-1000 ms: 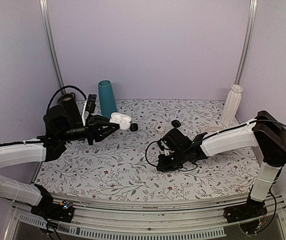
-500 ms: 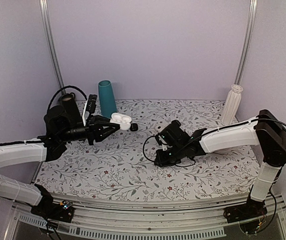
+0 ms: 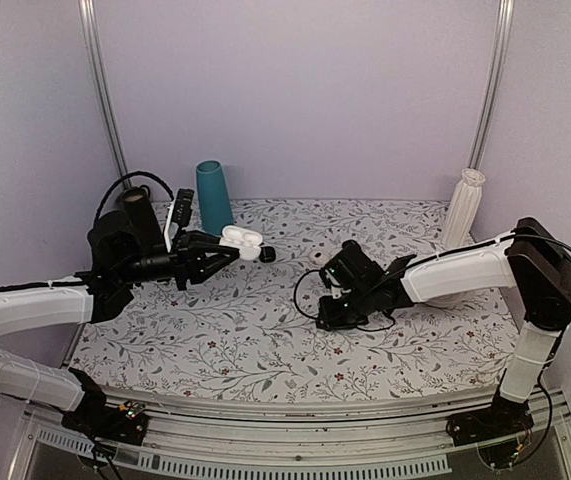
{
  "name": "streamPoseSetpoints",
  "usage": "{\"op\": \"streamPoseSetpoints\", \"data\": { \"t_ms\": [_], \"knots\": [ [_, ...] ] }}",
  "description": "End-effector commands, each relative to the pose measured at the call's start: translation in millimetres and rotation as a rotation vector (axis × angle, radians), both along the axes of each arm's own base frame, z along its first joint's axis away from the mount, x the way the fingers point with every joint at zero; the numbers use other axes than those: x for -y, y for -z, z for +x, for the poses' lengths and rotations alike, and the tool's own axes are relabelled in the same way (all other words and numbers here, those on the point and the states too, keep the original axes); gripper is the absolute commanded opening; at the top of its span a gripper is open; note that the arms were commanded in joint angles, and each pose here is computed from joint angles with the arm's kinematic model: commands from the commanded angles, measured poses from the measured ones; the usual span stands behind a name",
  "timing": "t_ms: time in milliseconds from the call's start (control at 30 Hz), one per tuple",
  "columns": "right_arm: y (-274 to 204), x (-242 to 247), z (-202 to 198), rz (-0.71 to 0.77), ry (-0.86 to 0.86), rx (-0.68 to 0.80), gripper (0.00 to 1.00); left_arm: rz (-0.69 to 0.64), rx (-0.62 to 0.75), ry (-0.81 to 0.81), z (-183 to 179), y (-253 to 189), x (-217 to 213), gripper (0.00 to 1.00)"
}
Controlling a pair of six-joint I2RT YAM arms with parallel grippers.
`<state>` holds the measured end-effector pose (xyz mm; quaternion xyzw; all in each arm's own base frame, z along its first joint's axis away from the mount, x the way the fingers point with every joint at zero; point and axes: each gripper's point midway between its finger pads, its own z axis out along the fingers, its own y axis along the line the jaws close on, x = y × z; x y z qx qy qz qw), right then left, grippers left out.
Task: Insert the wireless bluetooth earbuds into the charging case
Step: Pick up the left earbud from the center of the board.
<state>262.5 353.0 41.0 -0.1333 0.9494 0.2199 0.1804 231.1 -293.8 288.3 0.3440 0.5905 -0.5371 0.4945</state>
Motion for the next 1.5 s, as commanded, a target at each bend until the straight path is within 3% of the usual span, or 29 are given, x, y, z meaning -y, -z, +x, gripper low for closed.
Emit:
{"op": "streamPoseSetpoints", "data": {
  "t_ms": [0,1467],
  "knots": [
    [15.3,4.0,2.4,-0.004,0.018,-0.024,0.18,-0.010,0.016,-0.008,3.6,-4.8,-3.5,0.00],
    [23.4,-14.1,-14.3,0.002,-0.038,-0.059,0.18,-0.009,0.009,-0.005,4.5,-3.2,-3.1,0.00]
  ]
}}
